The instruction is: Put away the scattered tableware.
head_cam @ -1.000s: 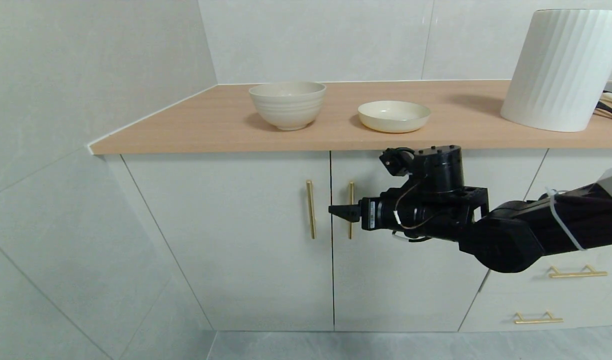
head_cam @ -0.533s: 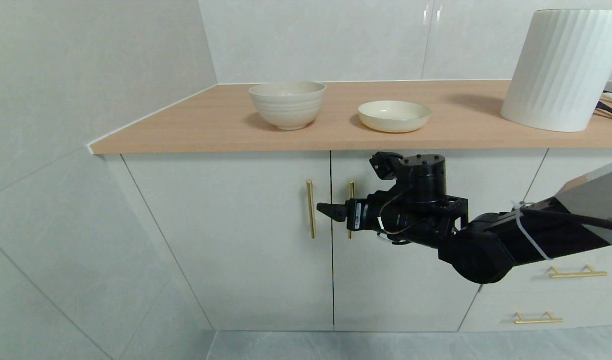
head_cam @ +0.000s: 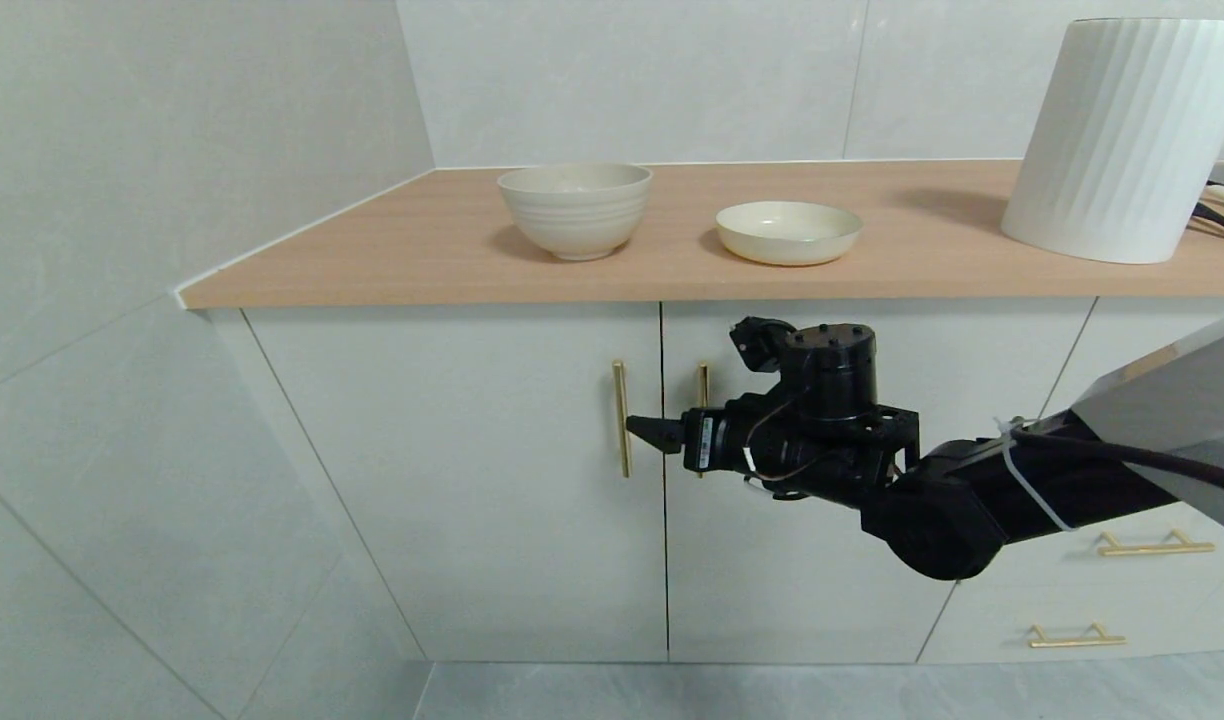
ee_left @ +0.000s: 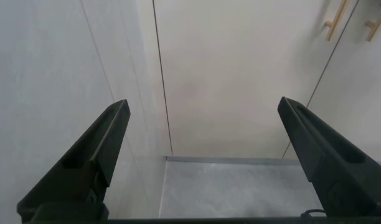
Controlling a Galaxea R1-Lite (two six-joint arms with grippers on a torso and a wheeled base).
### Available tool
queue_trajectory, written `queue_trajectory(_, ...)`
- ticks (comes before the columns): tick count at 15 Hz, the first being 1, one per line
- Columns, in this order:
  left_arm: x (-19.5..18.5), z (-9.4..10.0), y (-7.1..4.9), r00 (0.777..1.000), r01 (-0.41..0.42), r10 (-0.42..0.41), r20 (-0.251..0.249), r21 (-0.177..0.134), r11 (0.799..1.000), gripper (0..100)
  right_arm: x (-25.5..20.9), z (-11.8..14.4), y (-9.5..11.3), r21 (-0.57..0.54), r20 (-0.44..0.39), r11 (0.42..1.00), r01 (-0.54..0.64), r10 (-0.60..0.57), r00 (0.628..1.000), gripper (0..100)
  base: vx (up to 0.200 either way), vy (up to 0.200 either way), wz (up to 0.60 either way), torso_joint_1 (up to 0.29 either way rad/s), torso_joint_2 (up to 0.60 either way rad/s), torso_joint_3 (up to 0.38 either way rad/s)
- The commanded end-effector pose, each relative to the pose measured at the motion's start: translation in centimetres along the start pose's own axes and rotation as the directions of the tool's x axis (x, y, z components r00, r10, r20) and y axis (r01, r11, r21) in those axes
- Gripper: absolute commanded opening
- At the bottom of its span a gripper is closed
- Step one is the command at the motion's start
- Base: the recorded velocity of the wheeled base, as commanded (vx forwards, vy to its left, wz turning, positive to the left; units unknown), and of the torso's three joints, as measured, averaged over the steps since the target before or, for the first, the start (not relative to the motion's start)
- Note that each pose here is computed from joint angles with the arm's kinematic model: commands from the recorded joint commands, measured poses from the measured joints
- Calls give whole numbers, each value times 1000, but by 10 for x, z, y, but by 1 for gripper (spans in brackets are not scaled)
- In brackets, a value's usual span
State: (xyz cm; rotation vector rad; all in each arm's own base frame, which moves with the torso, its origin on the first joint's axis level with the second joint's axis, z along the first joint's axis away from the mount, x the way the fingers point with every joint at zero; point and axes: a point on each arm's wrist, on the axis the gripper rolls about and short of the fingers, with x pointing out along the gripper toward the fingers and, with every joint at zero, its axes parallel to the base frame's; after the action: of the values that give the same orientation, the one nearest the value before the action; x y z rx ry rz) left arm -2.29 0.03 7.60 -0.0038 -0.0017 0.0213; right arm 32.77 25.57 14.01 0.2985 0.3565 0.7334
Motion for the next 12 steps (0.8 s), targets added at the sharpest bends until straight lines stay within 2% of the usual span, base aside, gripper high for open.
queue_trajectory(1, 0, 0, 0, 1000, 0, 0, 0, -1, 1000, 100, -4, -2, 5, 1, 5, 1000, -21, 21, 1000, 100, 0, 0, 0, 0, 0, 0)
queue_trajectory(7, 0, 0, 0, 1000, 0, 0, 0, -1, 1000, 100, -21, -5, 12, -2, -31, 996, -89, 89, 996, 100, 0, 0, 0, 0, 0, 0)
queue_trajectory(12, 0, 0, 0, 1000, 0, 0, 0, -1, 1000, 100, -56, -4, 20, 9, -93, 976, -217, 217, 972, 100, 0, 0, 0, 0, 0, 0)
